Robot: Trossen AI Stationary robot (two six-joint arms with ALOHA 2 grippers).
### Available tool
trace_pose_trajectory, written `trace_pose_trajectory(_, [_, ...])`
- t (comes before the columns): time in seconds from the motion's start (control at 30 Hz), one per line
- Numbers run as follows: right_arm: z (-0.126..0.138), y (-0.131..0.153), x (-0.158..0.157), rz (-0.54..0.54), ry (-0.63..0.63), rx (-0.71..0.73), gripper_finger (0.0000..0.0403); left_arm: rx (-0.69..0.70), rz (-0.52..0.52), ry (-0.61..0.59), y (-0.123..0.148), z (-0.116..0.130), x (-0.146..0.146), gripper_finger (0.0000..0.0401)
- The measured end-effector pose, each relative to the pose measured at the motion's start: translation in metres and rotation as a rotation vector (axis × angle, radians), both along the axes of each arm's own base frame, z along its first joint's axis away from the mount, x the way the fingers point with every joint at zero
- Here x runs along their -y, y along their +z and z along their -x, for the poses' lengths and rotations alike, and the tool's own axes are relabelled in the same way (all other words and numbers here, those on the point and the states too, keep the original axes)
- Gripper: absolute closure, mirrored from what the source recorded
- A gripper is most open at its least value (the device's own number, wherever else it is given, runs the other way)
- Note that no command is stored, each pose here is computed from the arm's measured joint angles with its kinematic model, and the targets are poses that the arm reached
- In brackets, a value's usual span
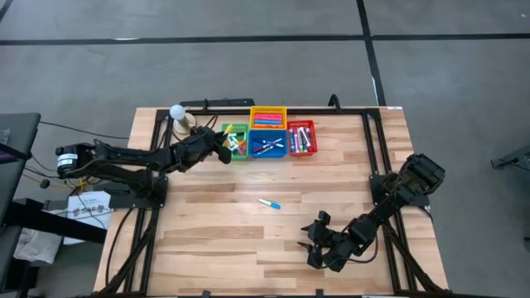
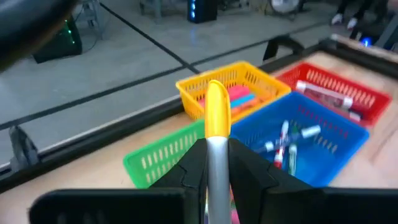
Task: Pick & Place Markers
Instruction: Put the small yellow highlighter pen into the green bin, then put the small blue highlighter pen into the green bin
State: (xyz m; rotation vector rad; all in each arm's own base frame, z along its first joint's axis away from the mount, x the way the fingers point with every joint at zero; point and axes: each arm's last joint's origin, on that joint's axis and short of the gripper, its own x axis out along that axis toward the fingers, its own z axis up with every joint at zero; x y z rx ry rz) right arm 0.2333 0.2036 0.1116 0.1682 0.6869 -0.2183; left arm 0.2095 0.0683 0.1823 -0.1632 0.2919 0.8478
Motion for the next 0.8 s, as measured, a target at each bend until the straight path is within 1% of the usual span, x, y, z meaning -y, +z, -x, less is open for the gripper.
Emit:
trace_pose_trajectory(0.07, [0.000, 0.000, 0.000, 0.000, 0.000, 0.000, 0.0177, 0.025, 0.006, -0.014, 0.000, -0.002, -0.002, 0.0352])
trace_pose_trajectory(0.17, [-0.001, 0.000, 0.001, 0.001, -0.005, 0.000, 0.0177, 0.043, 0.046, -0.044, -0.007, -0.007, -0.007, 0.0351])
trace_pose_trajectory(0.27, [-0.001, 0.000, 0.002, 0.001, -0.006, 0.000, 0.0177, 0.024, 0.071, -0.019, -0.020, -0.012, -0.013, 0.0351])
trace_pose_trajectory(0.4, [-0.003, 0.000, 0.003, 0.001, -0.012, -0.001, 0.0177, 0.032, 0.072, 0.007, -0.033, -0.018, -0.021, 0.0343])
trace_pose_trajectory(0.53, [-0.003, 0.000, 0.003, 0.001, -0.012, -0.001, 0.0177, 0.058, 0.063, 0.013, -0.037, -0.022, -0.025, 0.0315])
trace_pose_trajectory(0.7, [-0.002, 0.000, 0.003, 0.004, -0.009, -0.004, 0.0177, 0.051, 0.063, 0.015, -0.039, -0.023, -0.025, 0.0265])
trace_pose_trajectory(0.8, [-0.002, -0.001, 0.003, 0.001, -0.005, -0.013, 0.0177, 0.043, 0.061, -0.022, -0.038, -0.024, -0.022, 0.0239])
